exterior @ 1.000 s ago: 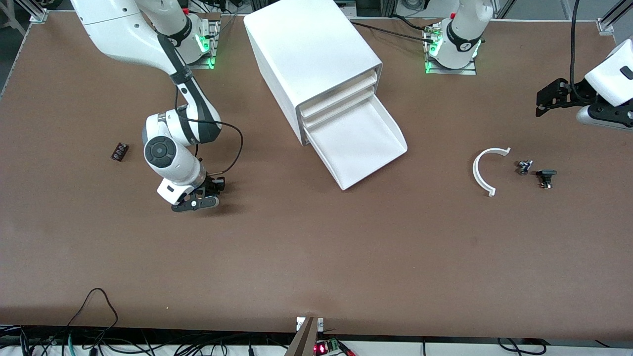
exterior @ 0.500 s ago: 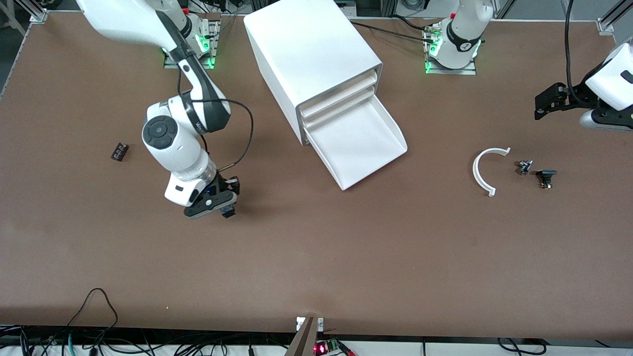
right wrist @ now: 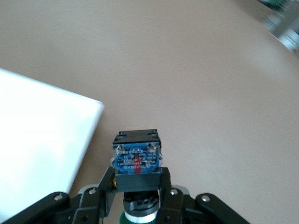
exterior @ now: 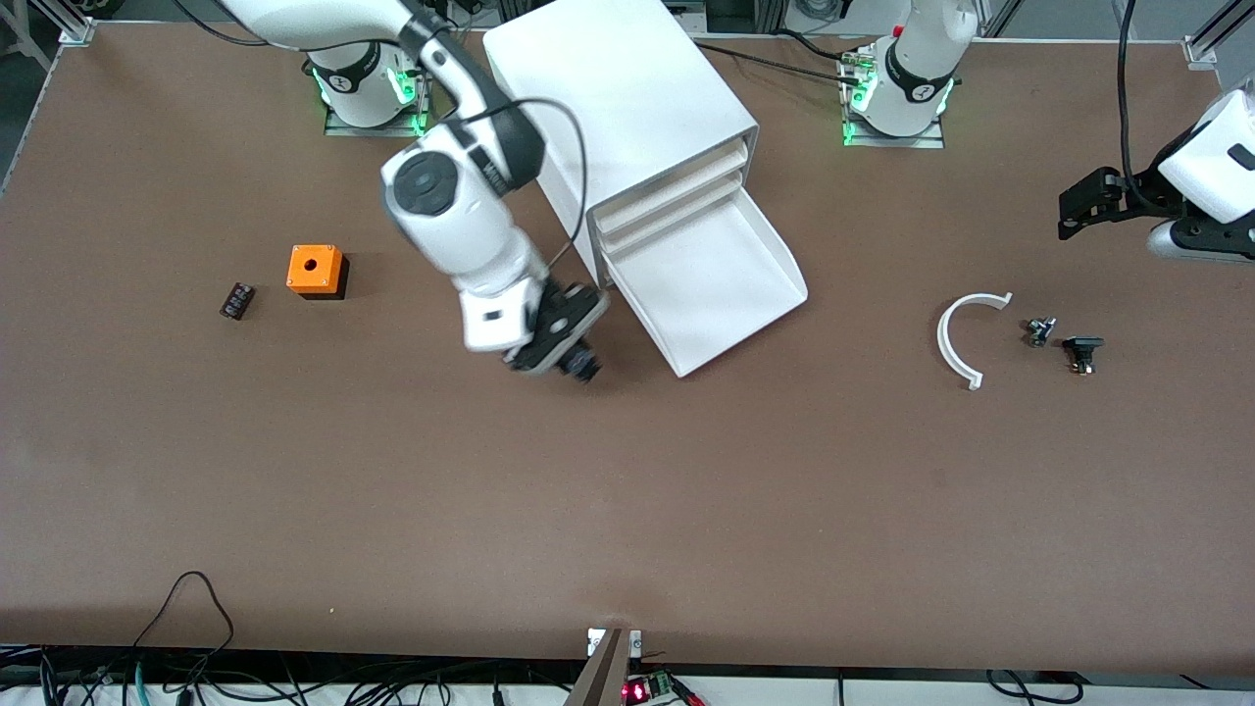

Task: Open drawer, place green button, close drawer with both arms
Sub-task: 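Carry the green button over the open drawer with the right gripper, then lower the button into the drawer and open the right gripper, then raise the right gripper away while the left gripper reaches the drawer front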

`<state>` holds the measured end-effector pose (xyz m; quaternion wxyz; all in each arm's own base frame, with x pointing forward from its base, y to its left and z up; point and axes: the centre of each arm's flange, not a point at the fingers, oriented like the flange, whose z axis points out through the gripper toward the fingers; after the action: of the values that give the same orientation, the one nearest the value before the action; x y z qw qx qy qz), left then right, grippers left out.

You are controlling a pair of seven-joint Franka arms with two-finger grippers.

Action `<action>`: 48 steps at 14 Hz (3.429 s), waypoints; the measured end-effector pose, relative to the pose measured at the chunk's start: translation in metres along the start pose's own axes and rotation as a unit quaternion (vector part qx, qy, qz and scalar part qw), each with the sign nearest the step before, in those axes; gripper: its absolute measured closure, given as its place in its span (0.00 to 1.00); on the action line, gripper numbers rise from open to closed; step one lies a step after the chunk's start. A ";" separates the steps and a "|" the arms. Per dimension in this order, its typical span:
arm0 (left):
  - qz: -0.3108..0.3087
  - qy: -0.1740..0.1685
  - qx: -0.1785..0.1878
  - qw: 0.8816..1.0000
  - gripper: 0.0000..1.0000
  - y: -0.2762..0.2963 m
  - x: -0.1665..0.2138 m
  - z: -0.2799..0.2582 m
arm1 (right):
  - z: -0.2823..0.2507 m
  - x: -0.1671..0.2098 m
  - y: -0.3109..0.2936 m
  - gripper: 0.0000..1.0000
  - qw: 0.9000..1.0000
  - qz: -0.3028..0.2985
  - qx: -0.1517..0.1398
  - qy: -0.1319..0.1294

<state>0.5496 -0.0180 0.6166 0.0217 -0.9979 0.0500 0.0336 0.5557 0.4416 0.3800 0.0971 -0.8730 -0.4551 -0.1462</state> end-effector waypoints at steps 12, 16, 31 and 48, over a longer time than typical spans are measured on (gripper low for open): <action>-0.001 -0.001 0.000 1.000 0.00 -0.001 0.000 0.001 | 0.108 0.026 -0.191 0.59 0.935 -0.348 0.028 -0.060; -0.001 -0.001 0.000 1.000 0.00 -0.001 0.000 0.001 | 0.123 0.020 -0.205 0.59 0.924 -0.373 0.027 -0.077; -0.005 -0.006 -0.001 1.000 0.00 -0.005 0.004 0.008 | 0.026 0.071 -0.168 0.00 0.954 -0.291 -0.031 -0.072; -0.186 0.015 -0.096 0.978 0.00 0.210 0.051 0.378 | -0.124 -0.063 0.189 0.00 0.897 0.368 -0.207 -0.129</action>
<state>0.5548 -0.2145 0.2282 -0.0692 -0.9876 -0.1397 0.0184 0.6562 0.2486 0.4678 -0.0980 -0.9898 -0.0694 -0.0772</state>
